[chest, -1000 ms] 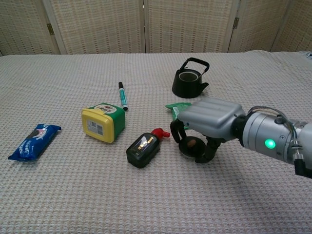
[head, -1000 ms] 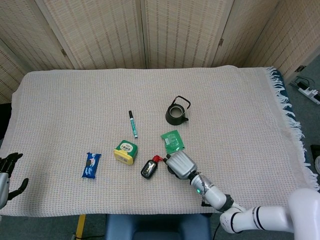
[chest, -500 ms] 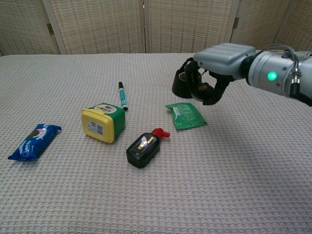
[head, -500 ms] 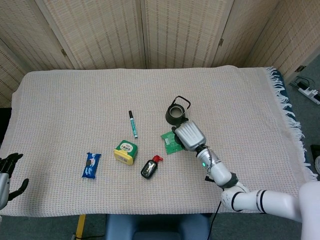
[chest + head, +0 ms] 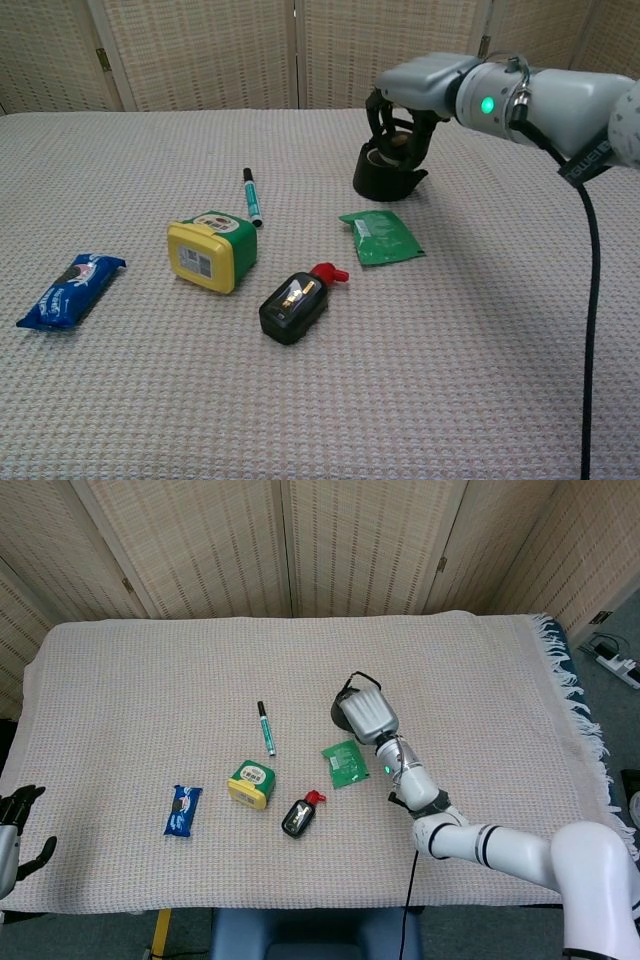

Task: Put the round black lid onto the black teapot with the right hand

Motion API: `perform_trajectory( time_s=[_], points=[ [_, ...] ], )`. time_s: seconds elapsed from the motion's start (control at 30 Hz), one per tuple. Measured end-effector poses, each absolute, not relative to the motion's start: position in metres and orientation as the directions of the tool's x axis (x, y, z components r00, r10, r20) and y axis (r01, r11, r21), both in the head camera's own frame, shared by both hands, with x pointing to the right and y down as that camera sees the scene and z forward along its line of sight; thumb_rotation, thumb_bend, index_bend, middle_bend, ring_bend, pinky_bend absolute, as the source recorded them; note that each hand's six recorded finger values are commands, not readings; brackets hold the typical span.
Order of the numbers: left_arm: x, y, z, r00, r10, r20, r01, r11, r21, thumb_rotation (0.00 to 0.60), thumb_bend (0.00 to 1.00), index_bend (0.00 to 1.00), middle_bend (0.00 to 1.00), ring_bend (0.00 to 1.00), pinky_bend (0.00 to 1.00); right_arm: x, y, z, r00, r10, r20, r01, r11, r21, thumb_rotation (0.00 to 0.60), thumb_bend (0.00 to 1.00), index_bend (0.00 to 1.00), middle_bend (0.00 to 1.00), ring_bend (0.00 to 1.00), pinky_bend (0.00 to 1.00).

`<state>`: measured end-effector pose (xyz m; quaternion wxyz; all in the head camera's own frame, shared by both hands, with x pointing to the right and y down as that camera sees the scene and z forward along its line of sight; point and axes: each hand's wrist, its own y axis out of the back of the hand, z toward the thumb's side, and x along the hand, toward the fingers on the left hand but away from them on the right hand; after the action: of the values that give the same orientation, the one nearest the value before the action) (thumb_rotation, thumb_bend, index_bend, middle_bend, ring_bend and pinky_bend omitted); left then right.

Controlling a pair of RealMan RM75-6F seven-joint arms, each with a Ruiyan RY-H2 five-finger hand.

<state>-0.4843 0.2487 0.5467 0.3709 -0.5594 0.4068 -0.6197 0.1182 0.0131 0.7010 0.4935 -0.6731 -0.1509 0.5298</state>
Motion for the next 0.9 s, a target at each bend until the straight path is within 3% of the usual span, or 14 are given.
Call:
perform_trajectory(
  time_s=[0.4, 0.9],
  points=[
    [-0.489, 0.250, 0.550, -0.123, -0.906, 0.405, 0.010, -0.409, -0.912, 0.600, 0.29, 0.16, 0.13, 0.19, 0.14, 0.109, -0.017, 0.721, 0.323, 0.751, -0.576, -0.351, -0.470, -0.810, 0.600, 0.29, 0.47, 0.45, 0.91, 0.72],
    [-0.492, 0.251, 0.553, -0.139, -0.902, 0.410, 0.014, -0.415, -0.909, 0.600, 0.29, 0.16, 0.13, 0.19, 0.14, 0.102, -0.028, 0.743, 0.274, 0.746, -0.608, -0.359, -0.507, -0.784, 0.600, 0.29, 0.44, 0.40, 0.91, 0.72]
  ],
)
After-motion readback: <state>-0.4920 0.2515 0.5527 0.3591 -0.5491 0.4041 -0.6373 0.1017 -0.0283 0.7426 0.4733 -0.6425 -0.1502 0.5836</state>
